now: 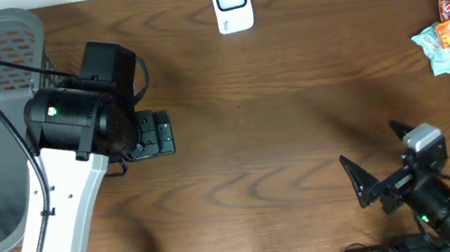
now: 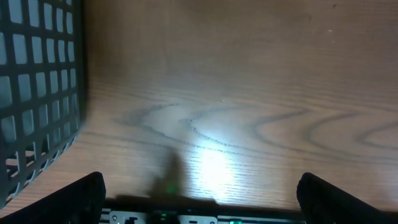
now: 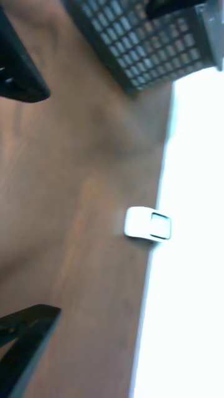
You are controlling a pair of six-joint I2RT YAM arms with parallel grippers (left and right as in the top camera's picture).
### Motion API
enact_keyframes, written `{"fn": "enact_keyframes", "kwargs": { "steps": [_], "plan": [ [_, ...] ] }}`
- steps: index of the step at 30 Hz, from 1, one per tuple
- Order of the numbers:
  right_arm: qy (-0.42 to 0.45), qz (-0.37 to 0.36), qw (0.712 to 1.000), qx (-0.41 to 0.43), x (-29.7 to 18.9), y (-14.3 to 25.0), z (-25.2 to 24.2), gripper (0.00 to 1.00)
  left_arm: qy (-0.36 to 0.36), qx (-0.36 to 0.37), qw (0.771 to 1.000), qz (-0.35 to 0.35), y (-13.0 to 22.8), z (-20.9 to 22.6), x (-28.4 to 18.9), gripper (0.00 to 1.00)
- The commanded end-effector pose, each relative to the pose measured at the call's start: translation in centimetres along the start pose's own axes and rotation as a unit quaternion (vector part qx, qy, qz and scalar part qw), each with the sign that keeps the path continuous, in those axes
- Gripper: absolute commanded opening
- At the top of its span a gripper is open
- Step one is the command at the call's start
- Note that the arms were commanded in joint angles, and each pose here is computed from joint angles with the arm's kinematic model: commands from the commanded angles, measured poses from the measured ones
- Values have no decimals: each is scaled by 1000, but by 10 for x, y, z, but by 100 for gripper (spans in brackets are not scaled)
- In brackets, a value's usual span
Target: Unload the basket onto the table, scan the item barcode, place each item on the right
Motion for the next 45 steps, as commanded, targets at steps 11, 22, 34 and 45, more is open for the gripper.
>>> {"fn": "enact_keyframes", "kwargs": {
  "steps": [11, 22, 34, 45],
  "plan": [
    [96, -65, 993, -25, 15, 42, -34, 99, -4, -3, 1000, 3, 0, 2, 1, 98],
    [157, -113, 981, -14, 29, 49, -61, 99, -4, -3, 1000, 3, 0, 2, 1, 98],
    [169, -137, 976, -18, 43, 65, -72, 99, -4, -3, 1000, 3, 0, 2, 1, 98],
    [174, -134, 976, -17, 48, 78, -76, 99, -4, -3, 1000, 3, 0, 2, 1, 98]
  ]
}}
Point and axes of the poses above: each gripper's point midway between its finger pads, its own x axis out along the fingers, its own z axis along the line the jaws close on, y = z × x, the point moved 3 cm from there along -x, back along the fingers, and after that the axes turned 4 degrees about x, right-handed, at the moved point
